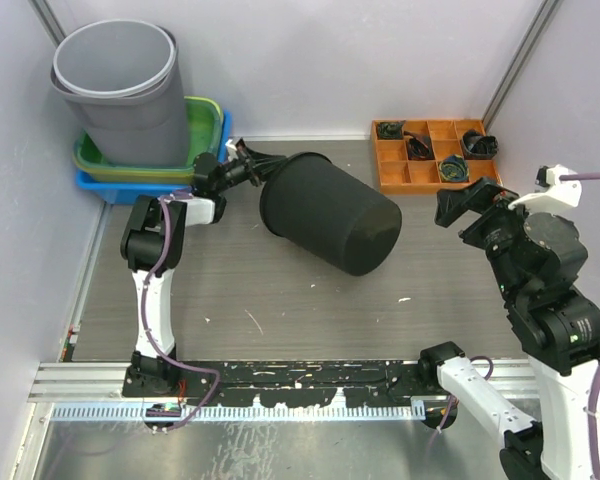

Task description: Turn the large container upside down

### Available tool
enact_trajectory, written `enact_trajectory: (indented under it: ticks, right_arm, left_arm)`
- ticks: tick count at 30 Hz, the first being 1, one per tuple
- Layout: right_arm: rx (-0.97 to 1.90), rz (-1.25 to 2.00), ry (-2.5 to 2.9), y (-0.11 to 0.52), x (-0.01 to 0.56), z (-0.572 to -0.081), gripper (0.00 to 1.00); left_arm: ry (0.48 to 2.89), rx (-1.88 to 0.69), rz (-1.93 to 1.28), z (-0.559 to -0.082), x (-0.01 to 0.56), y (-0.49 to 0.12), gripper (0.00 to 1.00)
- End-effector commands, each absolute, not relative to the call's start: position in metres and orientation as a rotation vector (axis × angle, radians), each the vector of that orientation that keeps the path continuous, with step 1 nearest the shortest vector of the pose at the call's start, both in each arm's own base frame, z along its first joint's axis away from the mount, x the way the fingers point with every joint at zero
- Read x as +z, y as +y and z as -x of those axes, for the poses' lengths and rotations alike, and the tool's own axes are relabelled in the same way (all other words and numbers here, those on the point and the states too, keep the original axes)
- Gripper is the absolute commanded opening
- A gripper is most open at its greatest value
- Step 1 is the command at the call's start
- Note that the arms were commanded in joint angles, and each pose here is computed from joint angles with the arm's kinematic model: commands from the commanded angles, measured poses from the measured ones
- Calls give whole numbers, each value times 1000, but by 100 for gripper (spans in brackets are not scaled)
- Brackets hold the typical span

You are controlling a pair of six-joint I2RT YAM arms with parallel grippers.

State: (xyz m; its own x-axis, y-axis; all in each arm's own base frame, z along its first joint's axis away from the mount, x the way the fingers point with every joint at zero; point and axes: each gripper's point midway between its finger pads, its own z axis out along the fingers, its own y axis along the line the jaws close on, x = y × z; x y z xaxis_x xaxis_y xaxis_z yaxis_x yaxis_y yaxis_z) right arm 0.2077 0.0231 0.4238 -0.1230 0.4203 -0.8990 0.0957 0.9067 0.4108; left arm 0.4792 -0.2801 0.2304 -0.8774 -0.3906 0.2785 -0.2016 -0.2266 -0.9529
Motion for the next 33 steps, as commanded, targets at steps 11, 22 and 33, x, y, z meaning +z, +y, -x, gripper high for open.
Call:
enact_trajectory:
  ticks: [11, 22, 33]
  right_arm:
    - [616, -143, 1728, 106, 408, -257, 100]
    - [1000, 118, 1586, 174, 460, -256, 100]
    - [913, 277, 1672, 193, 433, -246, 100]
  left_arm:
    - [2017, -1885, 1075, -539, 52, -185, 0]
    - [2260, -1552, 1119, -539, 11, -177, 0]
    - [2456, -1386, 629, -501, 91, -190, 41]
